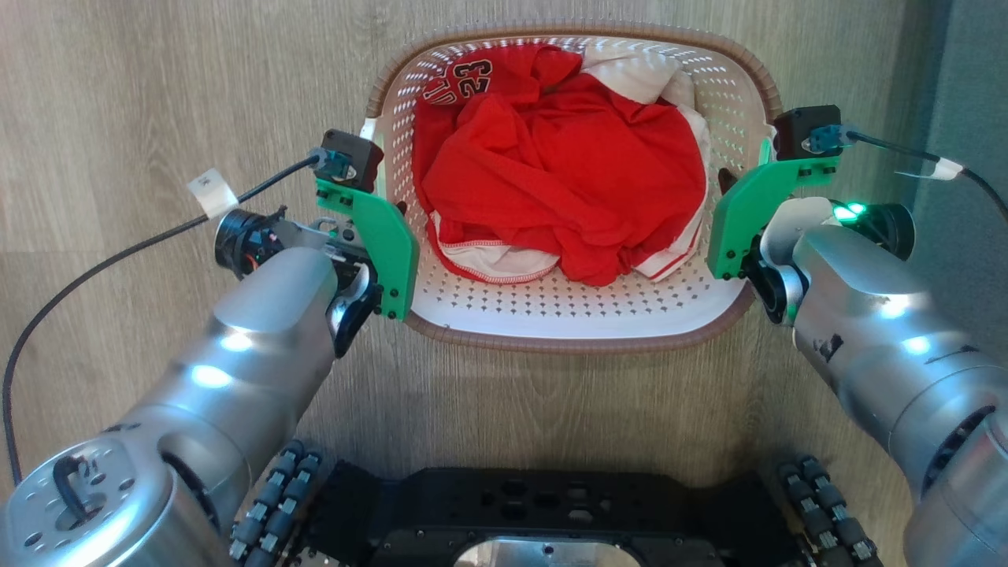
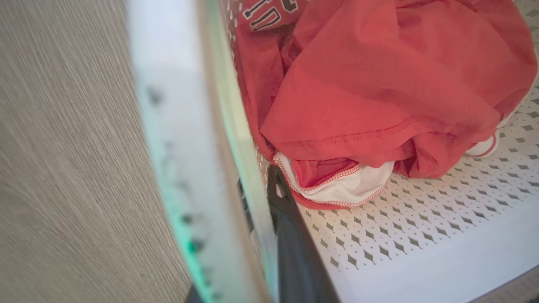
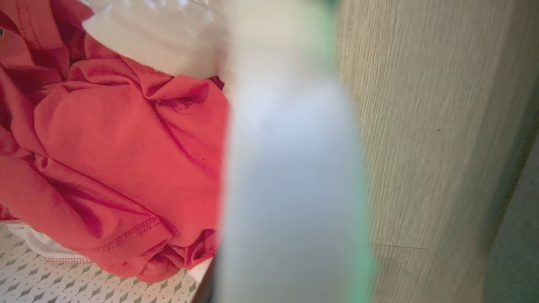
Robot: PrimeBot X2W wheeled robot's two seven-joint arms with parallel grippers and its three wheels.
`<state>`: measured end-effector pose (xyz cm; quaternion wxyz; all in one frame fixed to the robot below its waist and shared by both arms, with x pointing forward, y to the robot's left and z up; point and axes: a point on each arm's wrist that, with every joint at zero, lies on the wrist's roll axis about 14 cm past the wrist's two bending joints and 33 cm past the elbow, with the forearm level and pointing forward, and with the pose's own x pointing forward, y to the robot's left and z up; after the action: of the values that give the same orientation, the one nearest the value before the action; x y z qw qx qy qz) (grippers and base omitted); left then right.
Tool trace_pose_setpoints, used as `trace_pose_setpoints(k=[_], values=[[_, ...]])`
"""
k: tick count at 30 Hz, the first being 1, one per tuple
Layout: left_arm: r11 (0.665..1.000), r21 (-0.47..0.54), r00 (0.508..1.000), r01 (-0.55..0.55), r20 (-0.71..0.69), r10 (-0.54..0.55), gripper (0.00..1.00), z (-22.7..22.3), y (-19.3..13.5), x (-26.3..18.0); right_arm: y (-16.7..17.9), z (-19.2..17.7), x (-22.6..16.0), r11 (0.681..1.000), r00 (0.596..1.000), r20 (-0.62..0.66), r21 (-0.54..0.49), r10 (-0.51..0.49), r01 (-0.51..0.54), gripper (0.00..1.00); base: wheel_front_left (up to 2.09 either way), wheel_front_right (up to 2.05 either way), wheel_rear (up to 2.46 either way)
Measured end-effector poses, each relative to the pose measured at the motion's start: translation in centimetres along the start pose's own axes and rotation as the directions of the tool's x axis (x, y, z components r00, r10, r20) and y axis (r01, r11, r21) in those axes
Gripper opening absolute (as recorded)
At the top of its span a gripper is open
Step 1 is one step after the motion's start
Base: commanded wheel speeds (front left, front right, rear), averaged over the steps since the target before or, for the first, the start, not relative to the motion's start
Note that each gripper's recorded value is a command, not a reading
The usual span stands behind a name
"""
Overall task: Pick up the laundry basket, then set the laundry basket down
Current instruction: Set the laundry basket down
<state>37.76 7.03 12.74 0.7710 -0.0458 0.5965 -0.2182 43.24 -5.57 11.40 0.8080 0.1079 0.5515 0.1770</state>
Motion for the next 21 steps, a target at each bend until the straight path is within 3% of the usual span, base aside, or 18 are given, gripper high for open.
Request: trace_pose_setpoints(k=[12,13,15,16,17,21], values=[[1.000,0.001,1.000,-0.002,0.005,0.002,0.00,-0.1,0.0,0.2,-0.3,0.4,0.4,1.000,1.000,0.008,-0.023,0.000,0.000,0.00,0.00,0.00,0.00],[1.000,0.001,1.000,-0.004,0.006,0.004,0.14,-0.1,0.1,0.2,-0.3,0.4,0.4,1.000,1.000,0.007,-0.023,0.000,0.000,0.04,0.00,0.00,0.00],[1.000,-0.001,1.000,-0.016,0.010,0.016,1.00,-0.1,0.3,0.2,-0.4,0.3,0.5,1.000,1.000,0.004,-0.027,0.000,0.000,0.77,0.00,0.00,0.00],[1.000,0.000,1.000,-0.013,0.010,0.013,1.00,-0.1,0.2,0.2,-0.4,0.2,0.5,0.999,1.000,-0.002,-0.048,0.001,-0.001,0.77,0.00,0.00,0.00],[1.000,0.000,1.000,-0.010,0.013,0.010,1.00,0.0,0.0,0.2,-0.4,0.1,0.5,0.998,1.000,-0.004,-0.059,0.002,-0.002,1.00,0.00,0.00,0.00],[1.000,0.007,0.999,-0.021,0.047,0.021,1.00,1.1,-0.2,0.3,-0.3,0.3,0.5,0.998,1.000,-0.001,-0.062,0.006,-0.006,1.00,0.00,0.00,0.00]])
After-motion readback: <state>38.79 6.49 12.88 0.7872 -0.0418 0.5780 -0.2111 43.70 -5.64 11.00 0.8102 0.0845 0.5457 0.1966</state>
